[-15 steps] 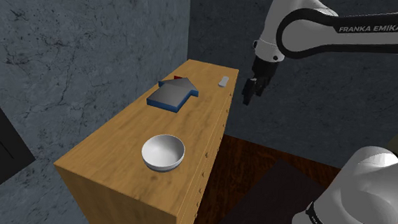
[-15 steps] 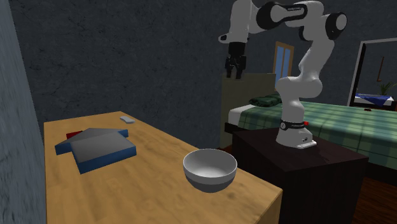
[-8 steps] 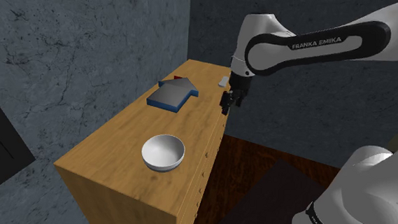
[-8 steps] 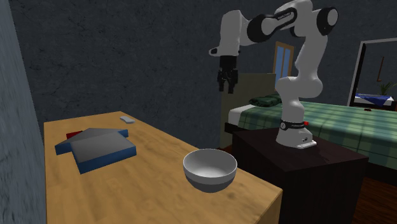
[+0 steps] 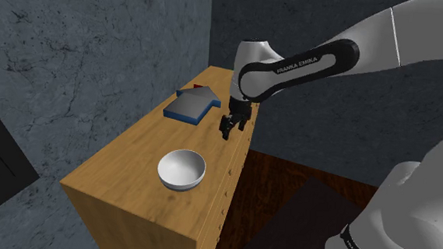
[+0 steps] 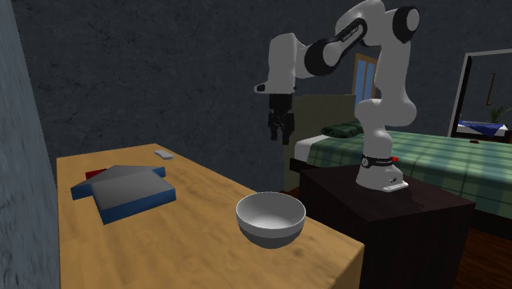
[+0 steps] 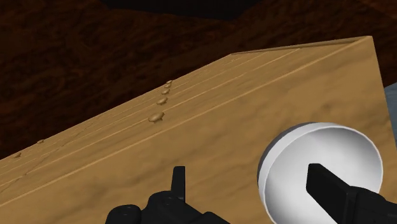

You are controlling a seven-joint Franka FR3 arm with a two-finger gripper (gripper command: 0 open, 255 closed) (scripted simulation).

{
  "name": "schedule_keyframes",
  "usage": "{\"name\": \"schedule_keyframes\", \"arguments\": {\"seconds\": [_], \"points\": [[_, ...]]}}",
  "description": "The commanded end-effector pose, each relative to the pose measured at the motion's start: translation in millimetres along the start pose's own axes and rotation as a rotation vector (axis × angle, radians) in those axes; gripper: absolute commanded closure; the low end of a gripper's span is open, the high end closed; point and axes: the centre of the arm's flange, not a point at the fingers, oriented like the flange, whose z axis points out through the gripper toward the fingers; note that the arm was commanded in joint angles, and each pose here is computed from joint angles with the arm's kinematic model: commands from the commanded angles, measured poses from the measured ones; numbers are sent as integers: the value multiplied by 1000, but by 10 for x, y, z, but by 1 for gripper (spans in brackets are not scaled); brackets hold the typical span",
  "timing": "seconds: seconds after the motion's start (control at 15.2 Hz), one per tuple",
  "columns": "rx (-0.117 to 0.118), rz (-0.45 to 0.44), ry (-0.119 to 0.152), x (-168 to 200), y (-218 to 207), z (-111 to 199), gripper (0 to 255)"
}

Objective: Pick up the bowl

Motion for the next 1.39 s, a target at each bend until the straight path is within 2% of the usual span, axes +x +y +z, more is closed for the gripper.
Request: {"name": "schedule_keyframes", "arguments": {"seconds": [0.0, 0.79, 1.32], "points": [[11, -2, -5, 173, -80, 189, 0], [70, -14, -37, 1092, -647, 1300, 0], [70, -14, -37, 1081, -630, 1699, 0]]}}
